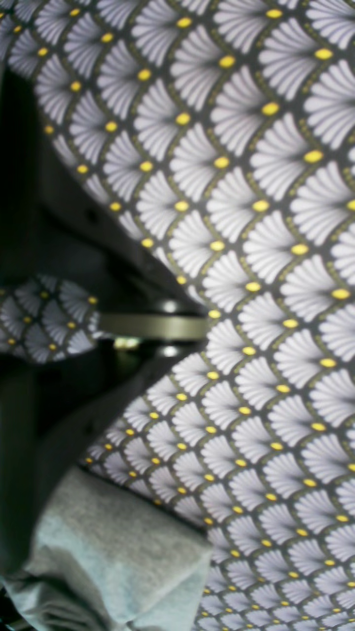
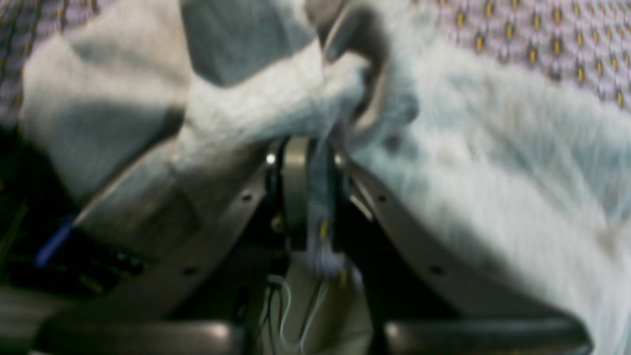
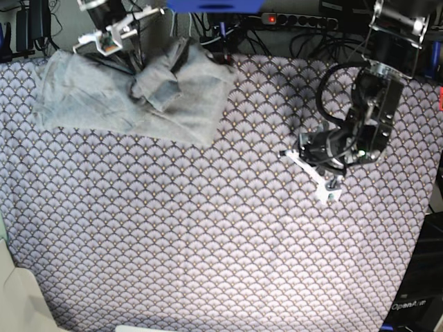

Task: Fold the T-shirt properly
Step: 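Withdraw the left gripper and lift the right gripper off the bundle, then reach the left gripper to the bundle's edge and grasp the grey fabric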

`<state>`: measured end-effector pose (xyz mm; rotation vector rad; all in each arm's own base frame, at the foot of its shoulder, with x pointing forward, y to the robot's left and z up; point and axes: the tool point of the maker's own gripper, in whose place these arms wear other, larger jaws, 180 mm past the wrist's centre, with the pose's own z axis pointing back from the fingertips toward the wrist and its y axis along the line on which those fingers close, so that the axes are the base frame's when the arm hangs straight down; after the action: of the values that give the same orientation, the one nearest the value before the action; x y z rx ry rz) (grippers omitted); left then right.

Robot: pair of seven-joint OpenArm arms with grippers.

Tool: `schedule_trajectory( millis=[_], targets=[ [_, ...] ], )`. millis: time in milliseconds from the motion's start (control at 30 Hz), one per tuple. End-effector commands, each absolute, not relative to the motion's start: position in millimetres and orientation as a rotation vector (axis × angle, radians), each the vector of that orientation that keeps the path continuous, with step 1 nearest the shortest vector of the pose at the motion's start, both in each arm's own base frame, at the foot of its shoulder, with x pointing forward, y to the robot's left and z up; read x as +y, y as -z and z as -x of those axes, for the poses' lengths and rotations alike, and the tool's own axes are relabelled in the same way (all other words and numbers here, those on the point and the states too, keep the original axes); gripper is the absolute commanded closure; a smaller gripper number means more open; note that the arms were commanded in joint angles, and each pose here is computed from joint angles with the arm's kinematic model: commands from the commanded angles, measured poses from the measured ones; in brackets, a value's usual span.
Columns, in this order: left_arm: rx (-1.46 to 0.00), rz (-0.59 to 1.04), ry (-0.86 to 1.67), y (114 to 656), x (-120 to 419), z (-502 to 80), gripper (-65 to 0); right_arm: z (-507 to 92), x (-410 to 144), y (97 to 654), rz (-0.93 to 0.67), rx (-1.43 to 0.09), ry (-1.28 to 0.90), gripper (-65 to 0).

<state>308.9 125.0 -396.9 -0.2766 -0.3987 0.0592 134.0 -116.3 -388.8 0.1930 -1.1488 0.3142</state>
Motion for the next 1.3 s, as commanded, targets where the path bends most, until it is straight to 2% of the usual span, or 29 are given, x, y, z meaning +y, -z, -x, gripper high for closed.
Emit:
schedule_trajectory(
  millis=[0, 200, 333, 567, 700, 867, 1067, 1267],
  targets=[
    [-0.442, 0.282, -0.053, 385, 126, -320, 0.0, -140, -117, 377, -0.191, -1.2, -0.313, -4.8],
    [-0.44, 0.283, -0.054, 385, 125, -320, 0.0, -173, -121, 368, -0.17, -1.269, -0.338, -4.7],
    [-0.454, 0.307, -0.041, 378, 117, -320, 0.0, -197, -132, 367, -0.123, -1.254, -0.388, -4.7],
    [-0.512, 0.394, 0.12, 350, 56, -323, 0.0, -214, -165, 363, 0.003, -1.18, -0.437, -4.9],
    [-0.476, 0.447, 0.256, 350, 16, -308, 0.0, -226, -191, 346, 0.094, -1.214, -0.408, -5.1],
    [-0.496, 0.536, 0.459, 339, -21, -296, -10.5, -234, -231, 331, 0.206, -1.242, -0.347, -5.6],
    [-0.539, 0.567, 0.654, 330, -26, -292, -23.9, -229, -262, 343, 0.252, -1.211, -0.258, -17.2],
    [-0.551, 0.682, 0.761, 331, -20, -292, -25.6, -223, -266, 360, 0.231, -1.174, -0.232, -19.0]
  ],
)
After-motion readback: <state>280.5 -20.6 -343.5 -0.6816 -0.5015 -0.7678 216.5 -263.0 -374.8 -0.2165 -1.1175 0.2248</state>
